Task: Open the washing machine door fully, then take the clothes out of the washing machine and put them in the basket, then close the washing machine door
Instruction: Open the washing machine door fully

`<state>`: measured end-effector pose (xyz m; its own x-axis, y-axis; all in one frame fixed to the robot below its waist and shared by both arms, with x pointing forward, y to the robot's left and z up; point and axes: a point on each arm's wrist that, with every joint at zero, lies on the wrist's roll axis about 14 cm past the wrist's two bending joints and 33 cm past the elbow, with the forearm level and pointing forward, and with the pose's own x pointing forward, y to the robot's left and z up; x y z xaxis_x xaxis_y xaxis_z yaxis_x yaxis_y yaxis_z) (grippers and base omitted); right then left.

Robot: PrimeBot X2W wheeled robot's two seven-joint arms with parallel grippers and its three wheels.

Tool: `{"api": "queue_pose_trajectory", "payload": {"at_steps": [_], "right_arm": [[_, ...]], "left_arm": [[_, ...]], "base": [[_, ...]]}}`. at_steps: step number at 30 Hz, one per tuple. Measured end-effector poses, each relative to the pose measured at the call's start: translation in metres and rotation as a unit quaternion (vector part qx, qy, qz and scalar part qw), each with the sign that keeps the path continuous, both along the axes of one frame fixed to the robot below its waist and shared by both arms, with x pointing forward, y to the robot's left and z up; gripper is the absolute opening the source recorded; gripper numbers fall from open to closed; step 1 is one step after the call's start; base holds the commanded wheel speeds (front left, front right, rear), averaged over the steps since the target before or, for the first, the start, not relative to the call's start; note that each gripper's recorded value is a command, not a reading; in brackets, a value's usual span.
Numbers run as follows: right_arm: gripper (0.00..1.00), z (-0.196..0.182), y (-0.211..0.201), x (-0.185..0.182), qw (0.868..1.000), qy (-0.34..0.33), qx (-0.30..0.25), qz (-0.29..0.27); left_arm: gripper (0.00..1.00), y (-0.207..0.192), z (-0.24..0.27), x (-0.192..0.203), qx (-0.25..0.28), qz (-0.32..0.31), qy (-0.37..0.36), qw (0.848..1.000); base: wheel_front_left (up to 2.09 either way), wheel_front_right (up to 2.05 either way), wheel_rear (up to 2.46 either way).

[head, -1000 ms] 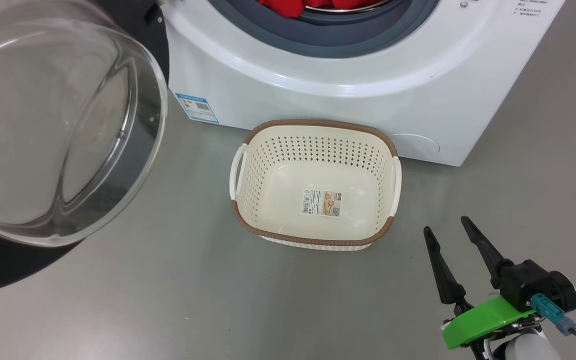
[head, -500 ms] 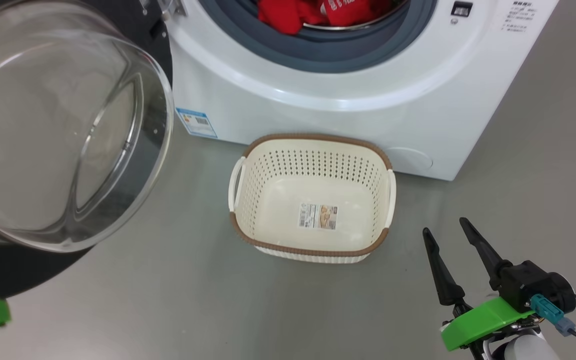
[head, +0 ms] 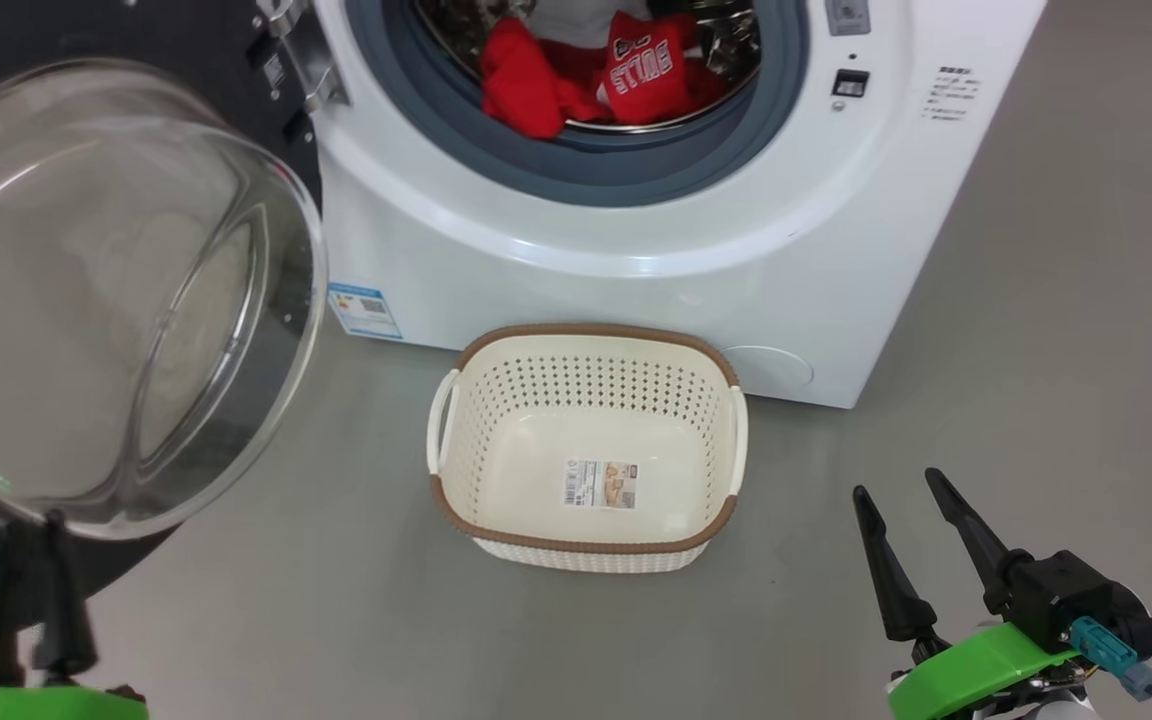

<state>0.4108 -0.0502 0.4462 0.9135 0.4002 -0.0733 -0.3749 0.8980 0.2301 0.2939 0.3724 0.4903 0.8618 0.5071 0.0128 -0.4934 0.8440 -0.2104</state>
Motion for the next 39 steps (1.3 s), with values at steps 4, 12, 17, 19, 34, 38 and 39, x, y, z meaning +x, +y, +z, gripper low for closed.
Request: {"api": "queue_pose_trajectory", "payload": {"at_steps": [4,12,17,19,34,38,39], "right_arm": [[1.0,0.008,-0.012,-0.001,1.0,-0.009,0.003,-0.018],[1.0,0.007,-0.047,-0.013,0.998,-0.007,-0.003,-0.066],[1.0,0.01,-0.066,-0.017,0.996,-0.01,-0.006,-0.094],[1.0,0.01,-0.075,-0.019,0.994,-0.01,-0.007,-0.106],[1.0,0.013,-0.138,-0.041,0.98,-0.011,-0.008,-0.201],[1.0,0.011,-0.147,-0.047,0.977,-0.006,-0.011,-0.215],[1.0,0.011,-0.148,-0.047,0.976,-0.007,-0.011,-0.216]], "left_arm": [[1.0,-0.016,-0.002,0.004,-0.006,-0.027,-0.002,1.0],[1.0,-0.062,0.002,0.03,0.005,-0.12,-0.005,0.993],[1.0,-0.087,0.005,0.045,0.005,-0.169,-0.011,0.986],[1.0,-0.098,0.008,0.051,0.005,-0.188,-0.016,0.982],[1.0,-0.159,0.006,0.077,-0.014,-0.279,-0.024,0.96],[1.0,-0.164,0.007,0.08,-0.015,-0.287,-0.026,0.958],[1.0,-0.165,0.008,0.081,-0.014,-0.288,-0.026,0.957]], "base": [[0.0,0.0,0.0],[0.0,0.0,0.0],[0.0,0.0,0.0],[0.0,0.0,0.0],[0.0,0.0,0.0],[0.0,0.0,0.0],[0.0,0.0,0.0]]}}
